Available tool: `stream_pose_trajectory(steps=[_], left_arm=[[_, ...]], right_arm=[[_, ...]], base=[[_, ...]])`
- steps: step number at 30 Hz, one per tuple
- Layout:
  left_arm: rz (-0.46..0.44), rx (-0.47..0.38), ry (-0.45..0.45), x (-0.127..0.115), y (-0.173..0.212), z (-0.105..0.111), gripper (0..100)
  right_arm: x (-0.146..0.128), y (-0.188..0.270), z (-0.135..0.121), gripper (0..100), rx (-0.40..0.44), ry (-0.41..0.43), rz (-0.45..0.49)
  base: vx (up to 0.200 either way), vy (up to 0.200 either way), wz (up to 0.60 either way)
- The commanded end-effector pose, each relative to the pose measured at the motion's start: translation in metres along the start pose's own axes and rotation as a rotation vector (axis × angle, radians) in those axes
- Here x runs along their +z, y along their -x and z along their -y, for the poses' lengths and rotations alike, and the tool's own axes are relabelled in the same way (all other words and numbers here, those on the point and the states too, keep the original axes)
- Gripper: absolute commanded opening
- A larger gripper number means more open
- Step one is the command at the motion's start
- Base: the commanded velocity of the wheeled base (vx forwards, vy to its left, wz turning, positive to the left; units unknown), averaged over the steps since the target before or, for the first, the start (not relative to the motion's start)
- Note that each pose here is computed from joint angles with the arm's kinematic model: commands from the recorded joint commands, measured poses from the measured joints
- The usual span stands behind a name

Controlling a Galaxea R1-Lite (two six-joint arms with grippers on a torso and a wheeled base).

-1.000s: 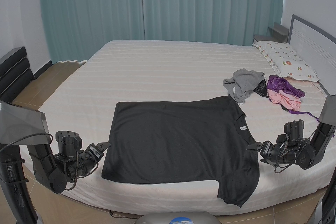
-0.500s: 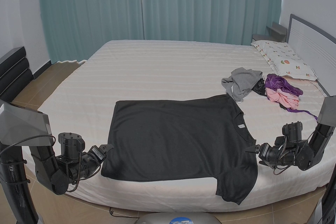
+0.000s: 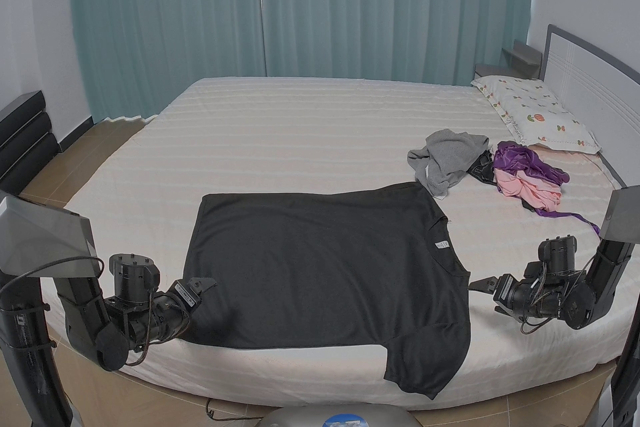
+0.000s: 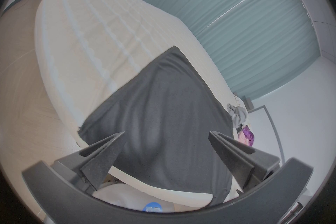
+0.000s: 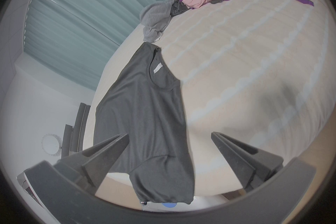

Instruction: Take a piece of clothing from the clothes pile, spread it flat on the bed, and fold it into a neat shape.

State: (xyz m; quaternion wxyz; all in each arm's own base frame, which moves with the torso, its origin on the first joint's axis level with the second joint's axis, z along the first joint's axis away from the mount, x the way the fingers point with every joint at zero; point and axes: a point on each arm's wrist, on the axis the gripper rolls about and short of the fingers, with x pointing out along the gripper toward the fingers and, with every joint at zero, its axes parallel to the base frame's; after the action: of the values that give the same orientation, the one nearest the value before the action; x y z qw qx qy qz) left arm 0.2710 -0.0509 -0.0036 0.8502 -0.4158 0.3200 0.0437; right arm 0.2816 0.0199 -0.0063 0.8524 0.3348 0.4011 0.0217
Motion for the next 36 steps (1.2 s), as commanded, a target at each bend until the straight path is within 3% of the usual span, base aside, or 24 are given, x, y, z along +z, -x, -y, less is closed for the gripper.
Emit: stream_pose_trajectory(steps=[1,6,7,16,25,27,36], left_arm=[[0.006,-0.007,0.034,0.014,0.003,-0.008,100],[-0.086,0.008,0.063,0.028,0.008,-0.027,100],[-0.085,0.032,0.01,0.031,0.01,-0.033,100],[-0.184,0.114,-0.144,0.015,0.017,-0.052,100],[-0.185,0.164,-0.197,0.007,0.012,-0.055,100],[-0.174,0.213,-0.243,0.001,0.005,-0.056,100],[-0.136,0.228,-0.28,-0.003,-0.005,-0.057,100]], right_arm=[[-0.003,-0.002,0.003,100,-0.007,-0.003,-0.01],[-0.003,-0.002,0.003,100,-0.008,-0.003,-0.012],[-0.003,-0.003,0.003,100,-0.009,-0.003,-0.013],[-0.003,-0.003,0.004,100,-0.01,-0.004,-0.014],[-0.003,-0.004,0.004,100,-0.011,-0.003,-0.015],[-0.003,-0.004,0.004,100,-0.011,-0.003,-0.015],[-0.003,-0.004,0.003,100,-0.009,-0.001,-0.015]], base=[[0.0,0.0,0.0],[0.0,0.0,0.0],[0.0,0.0,0.0],[0.0,0.0,0.0],[0.0,0.0,0.0],[0.0,0.0,0.0],[0.0,0.0,0.0]])
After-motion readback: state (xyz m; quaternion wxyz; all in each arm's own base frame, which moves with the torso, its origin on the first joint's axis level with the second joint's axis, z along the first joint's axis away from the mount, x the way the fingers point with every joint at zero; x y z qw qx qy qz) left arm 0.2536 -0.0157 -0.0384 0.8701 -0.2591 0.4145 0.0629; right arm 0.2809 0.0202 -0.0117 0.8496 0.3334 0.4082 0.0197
